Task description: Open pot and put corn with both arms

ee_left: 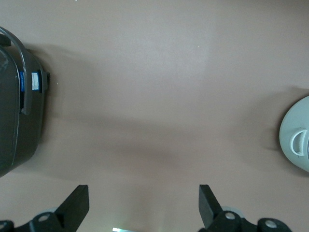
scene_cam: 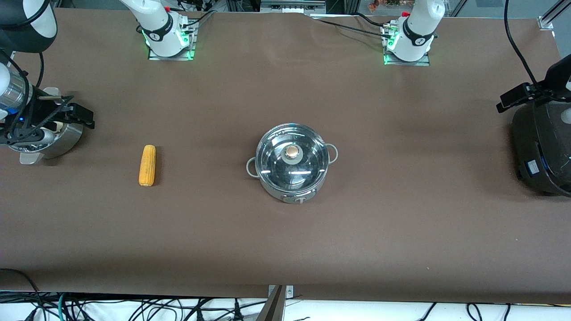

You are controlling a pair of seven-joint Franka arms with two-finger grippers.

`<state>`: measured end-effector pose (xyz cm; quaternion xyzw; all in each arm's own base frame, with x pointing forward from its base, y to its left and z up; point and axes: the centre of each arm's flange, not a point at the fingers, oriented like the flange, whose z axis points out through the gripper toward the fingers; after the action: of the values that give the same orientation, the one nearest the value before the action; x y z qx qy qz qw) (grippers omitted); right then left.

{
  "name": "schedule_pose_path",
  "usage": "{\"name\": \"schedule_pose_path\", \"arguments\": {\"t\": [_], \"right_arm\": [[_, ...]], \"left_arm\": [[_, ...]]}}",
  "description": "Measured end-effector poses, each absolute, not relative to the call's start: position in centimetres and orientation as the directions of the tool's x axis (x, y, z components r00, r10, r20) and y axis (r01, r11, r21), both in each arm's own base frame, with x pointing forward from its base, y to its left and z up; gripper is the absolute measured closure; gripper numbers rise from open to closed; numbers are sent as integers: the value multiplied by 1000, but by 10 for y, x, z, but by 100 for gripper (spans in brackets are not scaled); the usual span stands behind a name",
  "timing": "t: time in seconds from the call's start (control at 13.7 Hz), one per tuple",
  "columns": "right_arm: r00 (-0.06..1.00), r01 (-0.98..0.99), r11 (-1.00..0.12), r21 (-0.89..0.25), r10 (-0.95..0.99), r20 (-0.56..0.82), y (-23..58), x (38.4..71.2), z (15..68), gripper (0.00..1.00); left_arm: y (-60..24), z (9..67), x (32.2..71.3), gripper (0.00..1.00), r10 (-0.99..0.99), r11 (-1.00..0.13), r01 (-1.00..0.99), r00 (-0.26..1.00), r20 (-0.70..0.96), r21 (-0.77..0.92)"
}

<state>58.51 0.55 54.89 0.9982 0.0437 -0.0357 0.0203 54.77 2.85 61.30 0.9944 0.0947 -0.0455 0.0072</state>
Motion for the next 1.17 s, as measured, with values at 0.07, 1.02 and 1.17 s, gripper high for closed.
{"name": "schedule_pose_path", "arguments": {"t": [0.07,1.02,1.17], "right_arm": [[994,89,-995,37,86,-73,6,585,549,0],[993,85,-996,36,81,-88,3,592,540,0],[988,91,-995,32,87,-126,6,600,516,0]], "left_arm": [[28,613,548,0,188,-982,189,978,-92,6],[27,611,545,0,154,-988,156,982,-111,7],[27,611,545,0,147,-989,148,982,-116,7]]}}
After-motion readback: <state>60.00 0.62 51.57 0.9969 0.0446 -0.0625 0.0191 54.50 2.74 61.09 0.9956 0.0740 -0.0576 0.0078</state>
